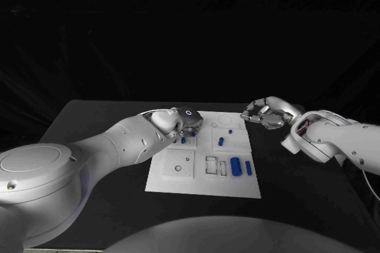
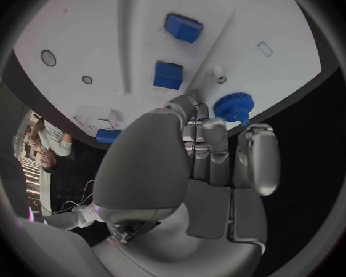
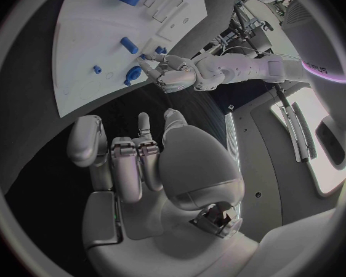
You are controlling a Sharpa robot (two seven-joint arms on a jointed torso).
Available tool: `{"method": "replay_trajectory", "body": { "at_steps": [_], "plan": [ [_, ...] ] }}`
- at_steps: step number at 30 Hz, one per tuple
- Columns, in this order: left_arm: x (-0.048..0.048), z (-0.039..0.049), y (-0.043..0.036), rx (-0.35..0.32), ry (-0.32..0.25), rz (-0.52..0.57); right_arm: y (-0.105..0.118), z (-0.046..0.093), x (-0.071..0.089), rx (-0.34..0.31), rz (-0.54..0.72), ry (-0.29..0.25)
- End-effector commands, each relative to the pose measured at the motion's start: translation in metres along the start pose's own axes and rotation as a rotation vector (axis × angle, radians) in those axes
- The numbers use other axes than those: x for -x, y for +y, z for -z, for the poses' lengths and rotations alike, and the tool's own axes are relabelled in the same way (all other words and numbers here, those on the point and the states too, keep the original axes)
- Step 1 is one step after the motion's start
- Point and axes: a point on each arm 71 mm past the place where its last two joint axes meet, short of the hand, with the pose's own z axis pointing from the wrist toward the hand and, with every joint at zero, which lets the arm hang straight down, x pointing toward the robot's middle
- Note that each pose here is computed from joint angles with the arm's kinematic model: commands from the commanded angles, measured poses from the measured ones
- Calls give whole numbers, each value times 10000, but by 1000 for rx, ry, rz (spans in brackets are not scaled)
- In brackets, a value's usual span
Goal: Assemble the parts on the task board
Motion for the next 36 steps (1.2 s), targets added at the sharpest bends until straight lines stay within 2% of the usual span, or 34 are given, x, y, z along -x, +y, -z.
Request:
{"method": "replay_trajectory", "body": {
  "at_steps": [1, 13, 19, 24, 29, 36],
  "plan": [
    [-84, 9, -43, -25, 19, 6, 4, 2, -7, 3, 0, 8],
    [24, 77, -28, -50, -161, 38, 9, -2, -9, 9, -7, 9],
    [124, 171, -21, -75, -252, 48, 29, -9, -30, 15, -15, 17],
    [225, 275, 22, -71, -308, 66, 103, -30, -90, 39, -16, 33],
    [427, 392, 122, -50, -356, 112, 224, -42, -180, 92, 3, 54],
    [725, 577, 273, -17, -373, 182, 383, -40, -336, 162, 19, 105]
  ]
}}
